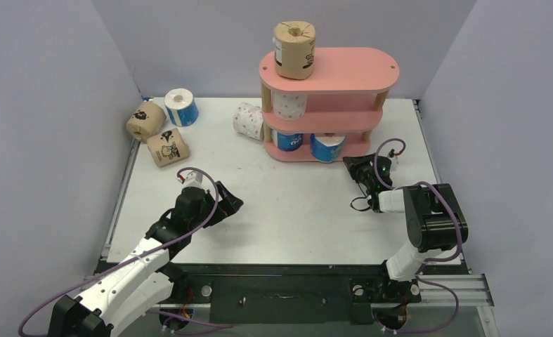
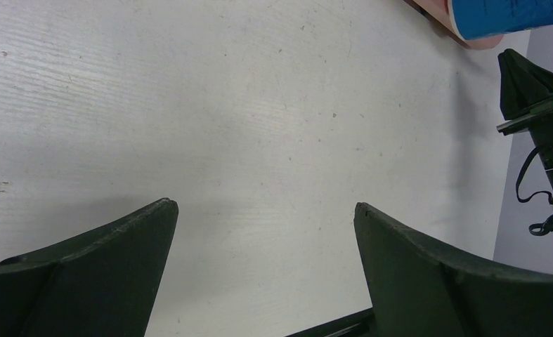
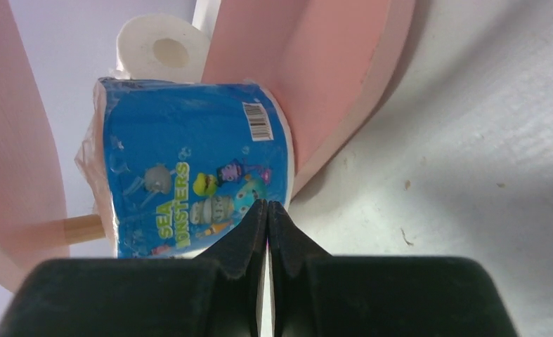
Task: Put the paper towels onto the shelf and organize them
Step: Place the paper towel on the shelf.
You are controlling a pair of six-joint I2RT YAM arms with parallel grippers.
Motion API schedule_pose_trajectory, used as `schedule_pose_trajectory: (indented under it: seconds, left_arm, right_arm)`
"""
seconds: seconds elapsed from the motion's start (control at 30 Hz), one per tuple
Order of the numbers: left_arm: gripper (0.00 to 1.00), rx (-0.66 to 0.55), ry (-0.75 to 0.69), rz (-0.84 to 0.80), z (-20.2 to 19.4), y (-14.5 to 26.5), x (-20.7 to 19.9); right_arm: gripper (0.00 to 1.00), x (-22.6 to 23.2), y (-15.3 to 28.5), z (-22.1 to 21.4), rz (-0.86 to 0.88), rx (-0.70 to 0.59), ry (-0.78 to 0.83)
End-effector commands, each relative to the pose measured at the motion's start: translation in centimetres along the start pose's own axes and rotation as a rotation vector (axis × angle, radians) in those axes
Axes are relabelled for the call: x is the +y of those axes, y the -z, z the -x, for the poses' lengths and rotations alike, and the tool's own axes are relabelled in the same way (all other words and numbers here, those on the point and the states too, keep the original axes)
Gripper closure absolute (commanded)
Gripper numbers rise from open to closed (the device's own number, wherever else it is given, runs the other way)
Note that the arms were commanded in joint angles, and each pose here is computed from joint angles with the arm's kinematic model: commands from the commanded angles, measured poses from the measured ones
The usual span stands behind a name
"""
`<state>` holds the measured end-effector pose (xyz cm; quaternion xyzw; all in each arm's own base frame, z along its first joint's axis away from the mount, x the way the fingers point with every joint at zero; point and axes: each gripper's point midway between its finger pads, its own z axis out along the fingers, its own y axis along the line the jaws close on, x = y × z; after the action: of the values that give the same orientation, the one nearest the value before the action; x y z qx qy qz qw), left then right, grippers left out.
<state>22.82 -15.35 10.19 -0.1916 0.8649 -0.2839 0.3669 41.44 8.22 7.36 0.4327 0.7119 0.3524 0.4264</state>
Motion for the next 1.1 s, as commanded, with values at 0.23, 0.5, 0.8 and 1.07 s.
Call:
schedule_pose_trajectory:
  seconds: [0.23,0.5,0.8,1.07]
  left_arm:
    - [0.04,-0.021,-0.004,0.005,0.6,-0.4,0.0]
    - [0.04,-0.024,-0.011,0.018,0.7,-0.5,0.3]
    - [0.04,-0.024,-0.012,0.028,0.7,-0.6,0.5]
    - [0.04,-0.023,-0.014,0.038,0.8,-0.5,0.7]
  right_arm:
    - [0.99,5.5,-3.1,0.8,0.134,-0.03,0.0]
    - [0.99,6.6,-4.6,0.0,0.145,-0.013,0.003]
    - [0.99,7.0,-5.5,0.1,0.142,-0.02,-0.008]
    - [0.99,5.6,-3.8,0.6,0.121,-0.051,0.001]
